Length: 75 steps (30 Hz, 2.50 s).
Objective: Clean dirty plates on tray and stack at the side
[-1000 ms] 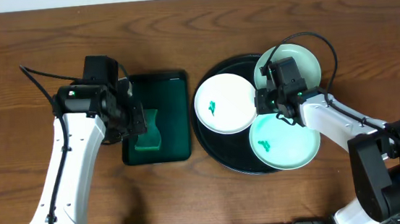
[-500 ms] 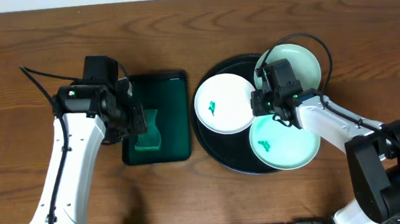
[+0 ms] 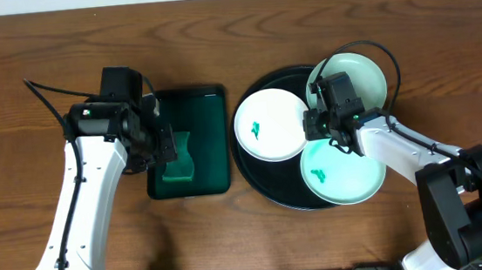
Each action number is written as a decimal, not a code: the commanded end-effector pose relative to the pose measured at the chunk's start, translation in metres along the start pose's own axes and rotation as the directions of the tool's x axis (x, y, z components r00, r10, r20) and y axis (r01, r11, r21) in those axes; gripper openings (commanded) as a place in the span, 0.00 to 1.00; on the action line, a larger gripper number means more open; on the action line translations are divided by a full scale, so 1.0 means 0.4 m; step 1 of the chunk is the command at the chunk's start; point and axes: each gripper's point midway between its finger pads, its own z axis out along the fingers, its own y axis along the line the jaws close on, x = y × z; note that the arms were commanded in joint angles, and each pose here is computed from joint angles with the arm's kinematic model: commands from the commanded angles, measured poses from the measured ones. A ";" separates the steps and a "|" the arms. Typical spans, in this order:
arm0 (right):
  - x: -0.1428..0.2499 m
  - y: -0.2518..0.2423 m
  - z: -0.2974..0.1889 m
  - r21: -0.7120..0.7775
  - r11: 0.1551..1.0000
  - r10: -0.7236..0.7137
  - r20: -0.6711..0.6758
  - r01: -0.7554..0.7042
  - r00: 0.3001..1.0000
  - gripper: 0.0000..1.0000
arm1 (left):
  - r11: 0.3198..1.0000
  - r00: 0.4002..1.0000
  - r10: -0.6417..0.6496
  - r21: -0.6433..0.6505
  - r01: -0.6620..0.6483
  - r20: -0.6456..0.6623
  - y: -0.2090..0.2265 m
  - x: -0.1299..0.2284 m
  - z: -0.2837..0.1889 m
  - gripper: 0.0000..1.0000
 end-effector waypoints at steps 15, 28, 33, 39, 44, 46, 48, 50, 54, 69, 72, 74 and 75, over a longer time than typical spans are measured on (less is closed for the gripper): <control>0.014 -0.013 0.010 0.034 0.999 0.004 -0.005 -0.004 1.000 0.01 | 1.000 1.000 0.015 -0.012 -0.015 -0.012 0.005 0.007 0.011 0.42; 0.014 -0.013 0.010 0.034 0.999 0.004 -0.005 -0.004 1.000 0.01 | 1.000 0.999 -0.005 -0.003 0.005 0.032 -0.008 -0.029 0.024 0.42; 0.014 -0.013 0.010 0.034 0.999 0.004 -0.005 -0.004 1.000 0.01 | 1.000 1.000 -0.007 -0.010 0.007 0.020 -0.006 -0.047 0.055 0.42; 0.014 -0.013 0.010 0.033 0.999 0.004 -0.006 -0.004 1.000 0.01 | 0.995 0.997 -0.075 -0.065 0.074 -0.015 0.016 -0.066 0.115 0.42; 0.014 -0.013 0.010 0.034 0.999 0.004 -0.005 -0.004 1.000 0.01 | 0.993 0.994 -0.084 -0.085 0.077 -0.073 0.025 -0.060 0.160 0.42; 0.014 -0.013 0.010 0.034 0.999 0.004 -0.005 -0.004 1.000 0.01 | 0.992 0.991 -0.088 -0.094 0.079 -0.097 0.029 -0.057 0.181 0.42; 0.014 -0.013 0.010 0.034 0.999 0.004 -0.006 -0.004 1.000 0.01 | 0.992 0.989 -0.092 -0.102 0.080 -0.119 0.033 -0.056 0.203 0.42; 0.014 -0.013 0.010 0.034 0.999 0.004 -0.005 -0.004 1.000 0.01 | 0.991 0.986 -0.096 -0.109 0.081 -0.140 0.036 -0.054 0.225 0.42; 0.014 -0.013 0.010 0.034 0.999 0.004 -0.005 -0.004 1.000 0.01 | 0.989 0.981 -0.102 -0.119 0.082 -0.168 0.042 -0.054 0.260 0.42; 0.014 -0.013 0.010 0.034 0.999 0.004 -0.005 -0.004 1.000 0.01 | 0.986 0.976 -0.127 -0.127 0.105 -0.175 0.045 -0.060 0.292 0.42; 0.014 -0.013 0.010 0.034 0.999 0.004 -0.005 -0.004 1.000 0.01 | 0.986 0.978 -0.131 -0.124 0.111 -0.164 0.045 -0.064 0.298 0.42; 0.014 -0.013 0.010 0.034 0.999 0.004 -0.005 -0.004 1.000 0.01 | 0.986 0.979 -0.130 -0.122 0.111 -0.158 0.046 -0.063 0.308 0.42; 0.014 -0.013 0.010 0.033 0.999 0.004 -0.006 -0.004 1.000 0.01 | 0.986 0.979 -0.130 -0.121 0.111 -0.156 0.048 -0.061 0.314 0.42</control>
